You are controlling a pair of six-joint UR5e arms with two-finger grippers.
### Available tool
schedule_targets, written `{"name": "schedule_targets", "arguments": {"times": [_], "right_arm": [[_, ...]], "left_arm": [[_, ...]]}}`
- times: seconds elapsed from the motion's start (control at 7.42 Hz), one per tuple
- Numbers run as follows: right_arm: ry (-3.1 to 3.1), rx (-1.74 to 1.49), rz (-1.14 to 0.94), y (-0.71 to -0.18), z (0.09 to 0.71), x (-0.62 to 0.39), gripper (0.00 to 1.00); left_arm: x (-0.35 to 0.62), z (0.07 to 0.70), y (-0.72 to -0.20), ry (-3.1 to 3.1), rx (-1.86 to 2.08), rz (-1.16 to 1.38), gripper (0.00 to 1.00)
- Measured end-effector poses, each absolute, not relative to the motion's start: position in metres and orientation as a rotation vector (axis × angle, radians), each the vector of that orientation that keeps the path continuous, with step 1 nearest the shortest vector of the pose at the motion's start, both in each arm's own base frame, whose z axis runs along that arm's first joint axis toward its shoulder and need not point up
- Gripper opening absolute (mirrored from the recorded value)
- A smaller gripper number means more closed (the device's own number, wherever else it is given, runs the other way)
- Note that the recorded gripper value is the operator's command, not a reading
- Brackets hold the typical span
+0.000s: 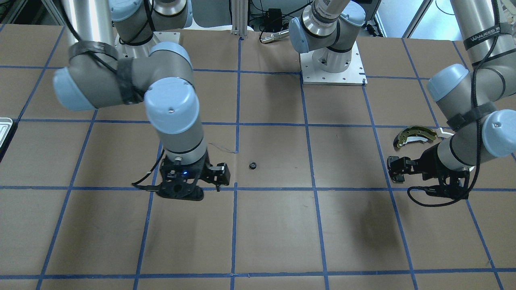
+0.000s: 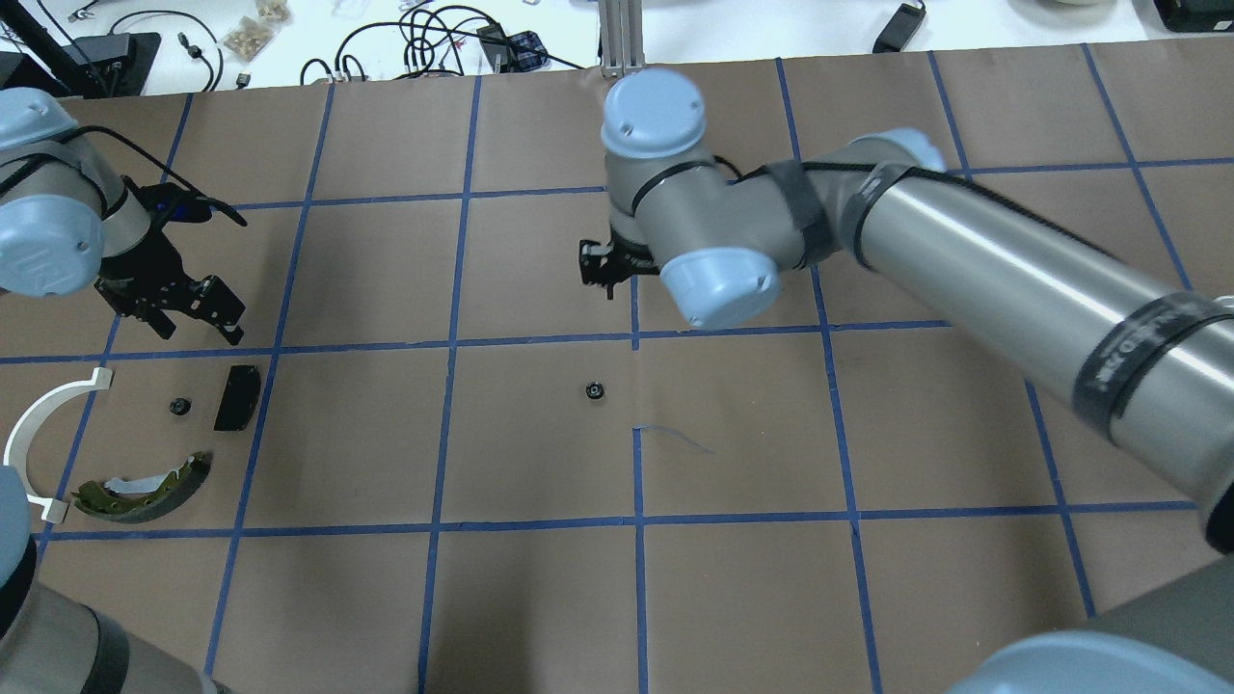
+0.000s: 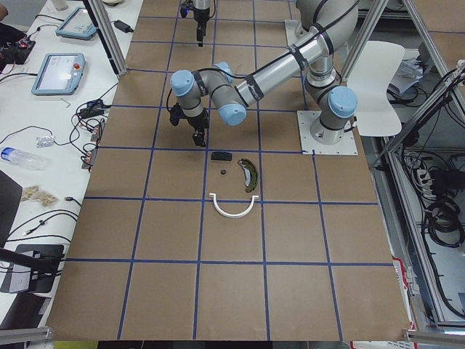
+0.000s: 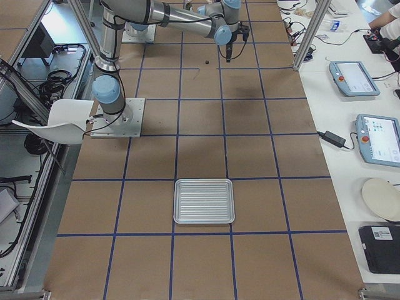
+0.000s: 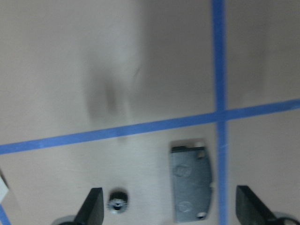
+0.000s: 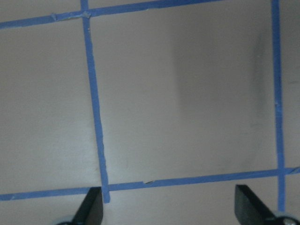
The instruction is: Place bearing gear from tray to pile
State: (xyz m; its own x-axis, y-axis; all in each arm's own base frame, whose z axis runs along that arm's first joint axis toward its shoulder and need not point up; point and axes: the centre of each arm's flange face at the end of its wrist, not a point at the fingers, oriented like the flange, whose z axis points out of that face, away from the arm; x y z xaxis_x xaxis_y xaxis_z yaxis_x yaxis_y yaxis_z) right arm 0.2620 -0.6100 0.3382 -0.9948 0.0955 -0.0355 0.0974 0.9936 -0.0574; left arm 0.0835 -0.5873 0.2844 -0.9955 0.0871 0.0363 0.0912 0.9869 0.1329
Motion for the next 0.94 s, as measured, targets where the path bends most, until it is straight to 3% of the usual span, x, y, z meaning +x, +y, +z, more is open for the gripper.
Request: {"name": "schedule_targets", "arguments": {"times": [0.4,0.94], "right_arm": [[3.117,0.171,-0.001,-0.639,0.404,0.205,1.00],[3.120,0.253,0.092,-0.622,0.440,0.150,1.00]], "left_arm": [[-0.064,0.332,-0.595,-3.125,-0.084,-0.128,1.00],[-0.238,0.313,-0.554,-3.140,-0.162,-0.120,1.00]]}}
